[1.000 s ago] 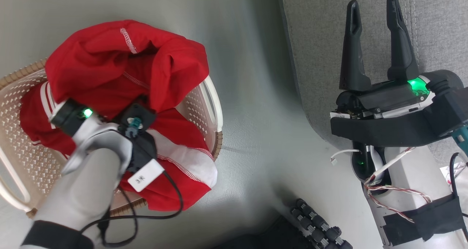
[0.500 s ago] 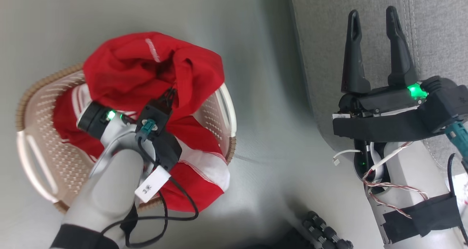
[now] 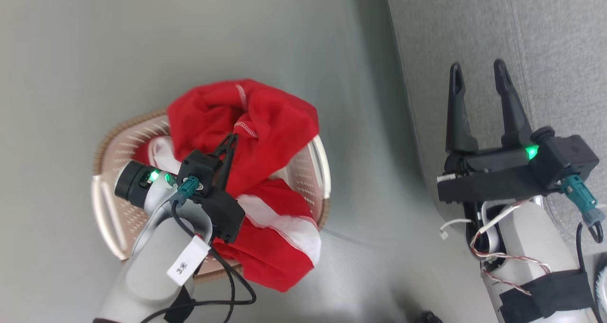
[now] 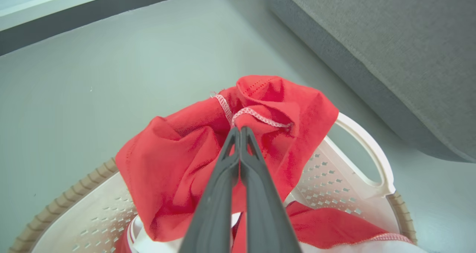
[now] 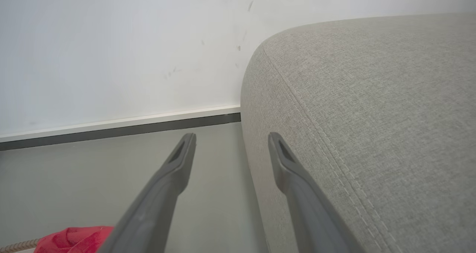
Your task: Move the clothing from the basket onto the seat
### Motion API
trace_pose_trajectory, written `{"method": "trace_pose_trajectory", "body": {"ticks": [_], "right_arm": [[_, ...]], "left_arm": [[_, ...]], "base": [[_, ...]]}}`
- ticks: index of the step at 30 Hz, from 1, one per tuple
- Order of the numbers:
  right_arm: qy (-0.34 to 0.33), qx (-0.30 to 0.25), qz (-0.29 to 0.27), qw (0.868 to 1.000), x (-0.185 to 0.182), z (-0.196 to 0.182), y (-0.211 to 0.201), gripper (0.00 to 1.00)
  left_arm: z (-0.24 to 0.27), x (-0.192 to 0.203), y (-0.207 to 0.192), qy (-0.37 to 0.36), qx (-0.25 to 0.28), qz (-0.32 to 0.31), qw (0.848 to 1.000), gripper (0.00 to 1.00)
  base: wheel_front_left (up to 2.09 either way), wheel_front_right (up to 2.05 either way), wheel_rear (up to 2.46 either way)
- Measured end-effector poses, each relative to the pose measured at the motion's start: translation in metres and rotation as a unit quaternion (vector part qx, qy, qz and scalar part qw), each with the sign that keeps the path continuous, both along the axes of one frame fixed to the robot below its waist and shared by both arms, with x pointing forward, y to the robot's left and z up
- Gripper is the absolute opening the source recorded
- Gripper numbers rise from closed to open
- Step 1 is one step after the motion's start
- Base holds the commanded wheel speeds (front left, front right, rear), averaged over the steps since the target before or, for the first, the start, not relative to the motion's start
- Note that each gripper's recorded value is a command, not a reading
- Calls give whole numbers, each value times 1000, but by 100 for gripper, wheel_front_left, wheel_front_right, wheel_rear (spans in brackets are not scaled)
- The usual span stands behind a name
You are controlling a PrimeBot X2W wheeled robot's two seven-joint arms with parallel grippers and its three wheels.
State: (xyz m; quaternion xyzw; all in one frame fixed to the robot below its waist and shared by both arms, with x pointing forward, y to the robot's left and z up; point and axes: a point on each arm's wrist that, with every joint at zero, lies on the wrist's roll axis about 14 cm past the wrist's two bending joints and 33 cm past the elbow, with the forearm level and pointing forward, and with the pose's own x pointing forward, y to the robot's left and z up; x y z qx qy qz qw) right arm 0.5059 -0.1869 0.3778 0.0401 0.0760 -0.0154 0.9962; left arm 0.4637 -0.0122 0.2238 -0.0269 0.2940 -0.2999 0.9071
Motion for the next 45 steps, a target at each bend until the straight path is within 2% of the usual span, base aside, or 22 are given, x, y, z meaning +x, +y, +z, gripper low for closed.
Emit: {"method": "trace_pose_trajectory", "body": {"ticks": [8,20,31,42,43,44,45], "right_arm": [[-17,13,18,1000,-5,22,13,100],[-38,25,24,999,-27,56,20,100],[-55,31,29,998,-55,81,24,100],[-75,33,32,996,-88,104,25,100],[-77,34,33,996,-91,106,26,100],[-78,34,33,996,-95,107,26,100],[-81,34,33,996,-98,110,26,100]], "left_arm": [[56,14,13,-56,-20,28,998,0],[136,13,34,-139,-43,66,987,0],[211,-2,52,-220,-73,96,968,0],[247,-40,56,-256,-79,98,958,0],[249,-43,56,-259,-80,97,958,15],[252,-46,56,-262,-81,97,957,42],[256,-49,56,-266,-82,97,956,48]], "base": [[0,0,0],[0,0,0],[0,0,0],[0,0,0],[0,0,0],[0,0,0],[0,0,0]]}}
